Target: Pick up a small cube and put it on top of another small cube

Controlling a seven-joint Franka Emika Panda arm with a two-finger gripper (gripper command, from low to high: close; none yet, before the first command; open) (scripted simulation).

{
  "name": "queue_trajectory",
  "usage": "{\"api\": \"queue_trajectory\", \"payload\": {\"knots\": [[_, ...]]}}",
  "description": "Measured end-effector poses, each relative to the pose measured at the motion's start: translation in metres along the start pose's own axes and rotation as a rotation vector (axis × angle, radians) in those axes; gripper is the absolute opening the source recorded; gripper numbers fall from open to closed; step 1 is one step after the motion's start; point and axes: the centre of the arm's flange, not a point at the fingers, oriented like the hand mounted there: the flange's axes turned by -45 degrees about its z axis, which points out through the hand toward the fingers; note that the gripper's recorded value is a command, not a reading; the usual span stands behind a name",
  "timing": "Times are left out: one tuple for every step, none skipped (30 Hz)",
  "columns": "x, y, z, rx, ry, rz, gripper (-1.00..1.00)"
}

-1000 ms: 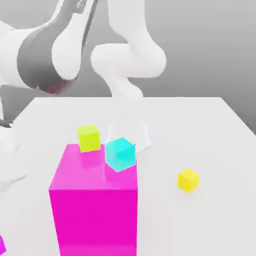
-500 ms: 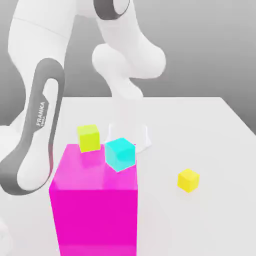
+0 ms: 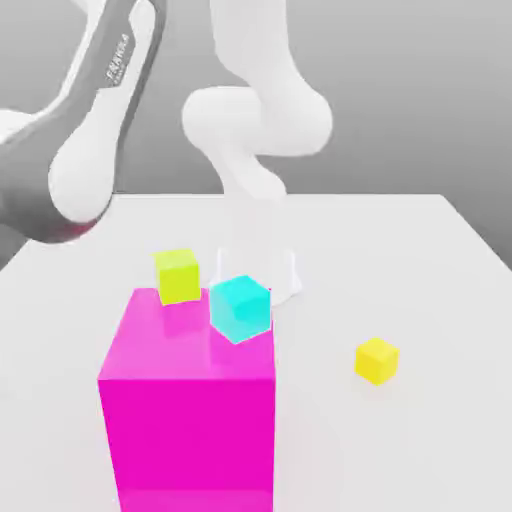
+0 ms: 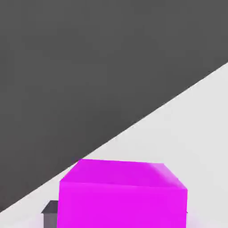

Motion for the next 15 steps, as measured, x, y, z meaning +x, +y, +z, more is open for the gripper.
{"api": "queue_trajectory", "payload": {"knots": [[-0.007, -0.015, -0.011, 0.006, -0.005, -0.036, -1.0], [-0.016, -0.033, -0.022, 0.013, -0.012, -0.08, -1.0], [-0.025, -0.052, -0.032, 0.02, -0.02, -0.126, -1.0], [-0.036, -0.068, -0.041, 0.026, -0.028, -0.169, -1.0], [-0.047, -0.083, -0.051, 0.031, -0.036, -0.211, -1.0], [-0.058, -0.096, -0.06, 0.035, -0.044, -0.25, -1.0], [-0.069, -0.104, -0.068, 0.037, -0.052, -0.283, -1.0], [-0.081, -0.113, -0.077, 0.039, -0.06, -0.316, -1.0], [-0.093, -0.121, -0.084, 0.04, -0.068, -0.349, -1.0], [-0.106, -0.129, -0.092, 0.04, -0.075, -0.385, -1.0], [-0.119, -0.138, -0.1, 0.04, -0.083, -0.423, -1.0], [-0.132, -0.146, -0.107, 0.039, -0.09, -0.461, -1.0], [-0.146, -0.154, -0.113, 0.037, -0.097, -0.5, -1.0], [-0.16, -0.161, -0.12, 0.035, -0.104, -0.538, -1.0], [-0.172, -0.166, -0.126, 0.037, -0.108, -0.582, -1.0]]}}
